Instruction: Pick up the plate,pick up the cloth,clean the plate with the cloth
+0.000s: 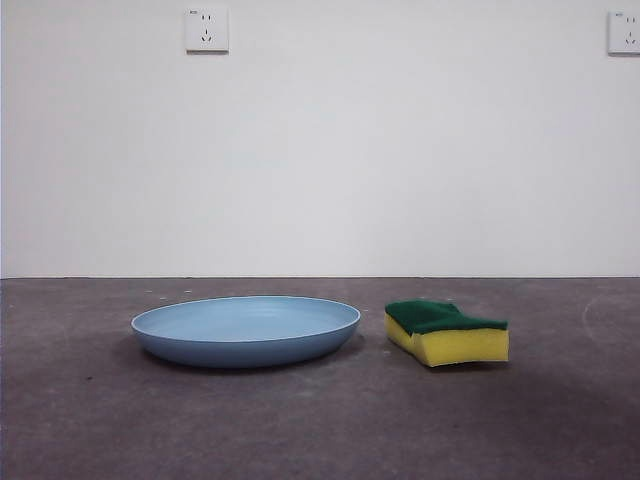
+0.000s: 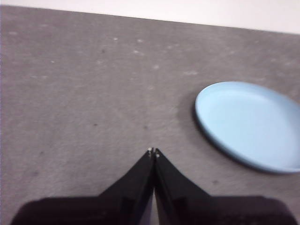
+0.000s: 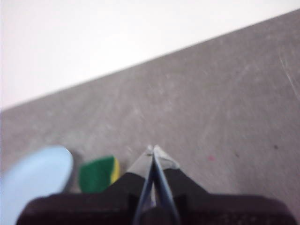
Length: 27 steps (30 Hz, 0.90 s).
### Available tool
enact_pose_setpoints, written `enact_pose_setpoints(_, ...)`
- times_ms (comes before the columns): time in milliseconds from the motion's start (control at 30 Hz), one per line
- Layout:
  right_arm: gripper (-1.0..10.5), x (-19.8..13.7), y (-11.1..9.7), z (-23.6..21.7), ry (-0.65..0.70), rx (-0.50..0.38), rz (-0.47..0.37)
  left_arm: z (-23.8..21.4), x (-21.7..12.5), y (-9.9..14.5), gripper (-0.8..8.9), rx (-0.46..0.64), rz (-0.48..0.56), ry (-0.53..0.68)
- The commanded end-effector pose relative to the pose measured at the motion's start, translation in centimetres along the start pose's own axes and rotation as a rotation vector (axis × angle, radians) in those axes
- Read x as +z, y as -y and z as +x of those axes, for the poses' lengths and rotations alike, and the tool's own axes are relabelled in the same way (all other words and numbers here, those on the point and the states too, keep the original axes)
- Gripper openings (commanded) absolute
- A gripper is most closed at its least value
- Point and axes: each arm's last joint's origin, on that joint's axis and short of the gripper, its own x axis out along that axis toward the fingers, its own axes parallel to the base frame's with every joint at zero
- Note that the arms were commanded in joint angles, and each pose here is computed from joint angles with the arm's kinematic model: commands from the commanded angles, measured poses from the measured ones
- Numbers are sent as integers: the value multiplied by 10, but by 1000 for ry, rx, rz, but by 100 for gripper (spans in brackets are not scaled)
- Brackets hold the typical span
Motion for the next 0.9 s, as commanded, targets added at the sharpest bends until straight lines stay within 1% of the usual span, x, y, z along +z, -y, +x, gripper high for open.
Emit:
enact_pose_setpoints(33,-9,27,-10,-5,-10,18,45,-5,18,4,-7,-40,-71,9)
enact_pose_setpoints(100,-8,46,-16,-7,-46,8,31,-8,32,8,-7,-72,-94,7)
enact_pose_setpoints(200,-8,72,-25,-8,-114,-5,0,-9,53,13,-7,-110,-94,-12)
enact_pose_setpoints(300,-6,95,-34,-5,-201,24,-56,-7,76,18,-7,-144,-84,-60)
enact_pose_setpoints(400,-2,113,-40,1,-305,48,-116,-1,97,23,-6,-201,-40,-150)
enact_pose_setpoints(500,-1,126,-44,9,-450,79,-158,7,115,28,-5,-250,-9,-262)
enact_pose_setpoints(600,2,132,-46,20,-599,107,-156,15,130,32,-4,-284,13,-381)
enact_pose_setpoints(700,24,133,-44,33,-702,92,-145,25,140,35,0,-305,9,-470)
enact_pose_setpoints(733,110,132,-43,39,-730,86,-134,29,144,35,11,-313,2,-489)
enact_pose_setpoints(767,179,131,-42,42,-743,83,-128,32,146,36,52,-320,-1,-497)
enact_pose_setpoints(800,267,130,-41,46,-757,79,-120,35,147,36,130,-331,-5,-501)
enact_pose_setpoints(833,383,128,-40,50,-774,74,-112,38,148,37,241,-344,-7,-497)
enact_pose_setpoints(867,499,126,-39,54,-791,71,-107,42,149,37,385,-358,-16,-495)
enact_pose_setpoints(900,541,125,-38,57,-803,68,-103,46,149,37,409,-357,-33,-499)
